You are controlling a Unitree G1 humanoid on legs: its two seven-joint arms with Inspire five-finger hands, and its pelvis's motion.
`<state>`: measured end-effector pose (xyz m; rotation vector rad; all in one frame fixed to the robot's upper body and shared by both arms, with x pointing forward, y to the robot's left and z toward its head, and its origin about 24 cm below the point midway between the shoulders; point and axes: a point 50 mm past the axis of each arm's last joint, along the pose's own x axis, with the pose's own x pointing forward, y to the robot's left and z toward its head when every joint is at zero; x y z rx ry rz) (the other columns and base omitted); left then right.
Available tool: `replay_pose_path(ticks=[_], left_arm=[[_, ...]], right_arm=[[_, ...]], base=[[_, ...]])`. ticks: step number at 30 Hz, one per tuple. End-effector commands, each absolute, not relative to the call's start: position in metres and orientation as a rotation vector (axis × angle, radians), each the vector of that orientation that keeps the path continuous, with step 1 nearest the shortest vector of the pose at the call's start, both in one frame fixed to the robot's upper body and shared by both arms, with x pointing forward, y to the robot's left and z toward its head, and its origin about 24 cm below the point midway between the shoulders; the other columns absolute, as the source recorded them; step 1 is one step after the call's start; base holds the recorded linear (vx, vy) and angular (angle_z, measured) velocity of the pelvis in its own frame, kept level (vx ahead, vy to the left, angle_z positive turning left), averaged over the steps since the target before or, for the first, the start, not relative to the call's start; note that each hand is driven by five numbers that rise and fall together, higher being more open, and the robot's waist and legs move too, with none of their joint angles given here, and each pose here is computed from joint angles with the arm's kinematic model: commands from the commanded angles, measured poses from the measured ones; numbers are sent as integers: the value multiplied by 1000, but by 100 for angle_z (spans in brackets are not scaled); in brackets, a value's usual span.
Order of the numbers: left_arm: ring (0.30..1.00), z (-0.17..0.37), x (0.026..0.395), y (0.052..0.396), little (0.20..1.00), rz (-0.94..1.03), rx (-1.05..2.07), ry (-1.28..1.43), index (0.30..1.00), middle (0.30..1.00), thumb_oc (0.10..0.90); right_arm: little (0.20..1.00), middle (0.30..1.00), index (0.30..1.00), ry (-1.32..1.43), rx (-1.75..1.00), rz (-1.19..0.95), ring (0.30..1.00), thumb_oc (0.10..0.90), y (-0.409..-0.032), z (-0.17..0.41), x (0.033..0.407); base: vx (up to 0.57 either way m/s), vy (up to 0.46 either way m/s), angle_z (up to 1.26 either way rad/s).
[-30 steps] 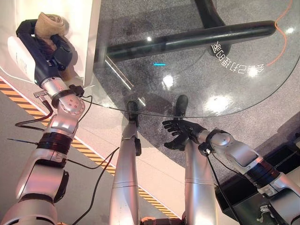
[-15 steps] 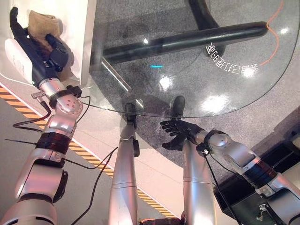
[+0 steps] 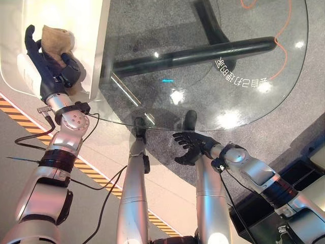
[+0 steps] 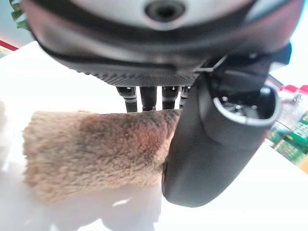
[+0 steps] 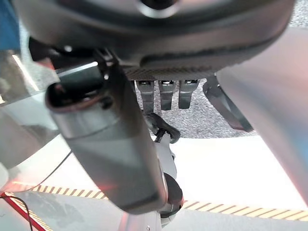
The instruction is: Wipe the table with a cloth and put it in the basket.
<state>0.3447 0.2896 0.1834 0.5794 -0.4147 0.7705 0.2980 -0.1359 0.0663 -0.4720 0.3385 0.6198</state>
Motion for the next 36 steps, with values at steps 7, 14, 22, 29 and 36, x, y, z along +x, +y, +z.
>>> replay_pose_path(ticks=[7, 14, 22, 29, 36], left_arm=[[900, 181, 314, 323, 900, 879, 596, -454, 900, 900, 800], [900, 186, 304, 337, 900, 923, 562, -461, 900, 900, 800], [900, 189, 300, 335, 900, 851, 533, -507, 900, 900, 800], [900, 166, 293, 325, 900, 744, 403, -468, 900, 900, 800], [900, 103, 280, 301, 900, 635, 292, -260, 900, 900, 800]], right_arm=[[900, 900, 900, 320, -424, 711, 900, 800, -135, 48, 262], [900, 900, 900, 320, -410, 700, 900, 800, -139, 45, 258], [900, 900, 900, 362, -400, 652, 900, 800, -142, 29, 255], [900, 900, 900, 450, -376, 542, 900, 800, -160, -4, 245], [900, 900, 900, 509, -331, 428, 900, 800, -174, -34, 233]], base=[[-33, -61, 2], [-19, -47, 0], [-17, -72, 4], [-23, -97, 1], [-23, -134, 2]])
